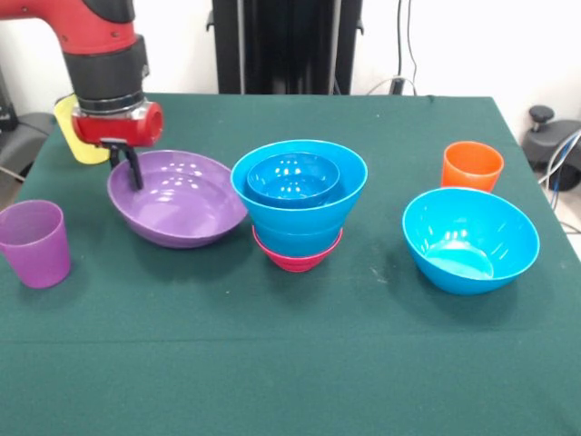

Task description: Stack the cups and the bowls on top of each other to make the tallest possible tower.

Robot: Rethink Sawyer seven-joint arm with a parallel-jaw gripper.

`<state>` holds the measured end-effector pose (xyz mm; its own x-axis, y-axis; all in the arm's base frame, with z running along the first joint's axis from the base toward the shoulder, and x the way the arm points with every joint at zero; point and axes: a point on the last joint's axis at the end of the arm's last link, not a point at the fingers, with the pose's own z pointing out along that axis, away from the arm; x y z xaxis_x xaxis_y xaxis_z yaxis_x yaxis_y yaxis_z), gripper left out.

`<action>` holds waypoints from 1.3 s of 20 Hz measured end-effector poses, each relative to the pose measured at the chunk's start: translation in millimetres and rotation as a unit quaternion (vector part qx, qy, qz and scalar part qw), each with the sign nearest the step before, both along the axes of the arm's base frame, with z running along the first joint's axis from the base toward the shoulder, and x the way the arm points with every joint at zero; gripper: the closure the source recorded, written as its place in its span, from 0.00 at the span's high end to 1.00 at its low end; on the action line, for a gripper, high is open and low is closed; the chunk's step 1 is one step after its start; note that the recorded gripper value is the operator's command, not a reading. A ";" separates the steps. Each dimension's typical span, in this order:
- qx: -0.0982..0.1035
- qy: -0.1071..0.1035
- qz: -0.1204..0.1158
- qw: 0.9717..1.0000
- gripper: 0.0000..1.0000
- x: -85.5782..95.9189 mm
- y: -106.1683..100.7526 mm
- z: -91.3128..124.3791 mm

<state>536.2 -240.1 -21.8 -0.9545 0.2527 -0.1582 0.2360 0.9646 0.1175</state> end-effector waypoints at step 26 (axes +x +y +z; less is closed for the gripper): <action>-0.047 -0.013 0.077 0.996 0.00 -4.7 -65.7 37.5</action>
<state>531.5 -305.8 15.7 -0.9762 0.0863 -0.1988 0.0823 0.9962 0.0283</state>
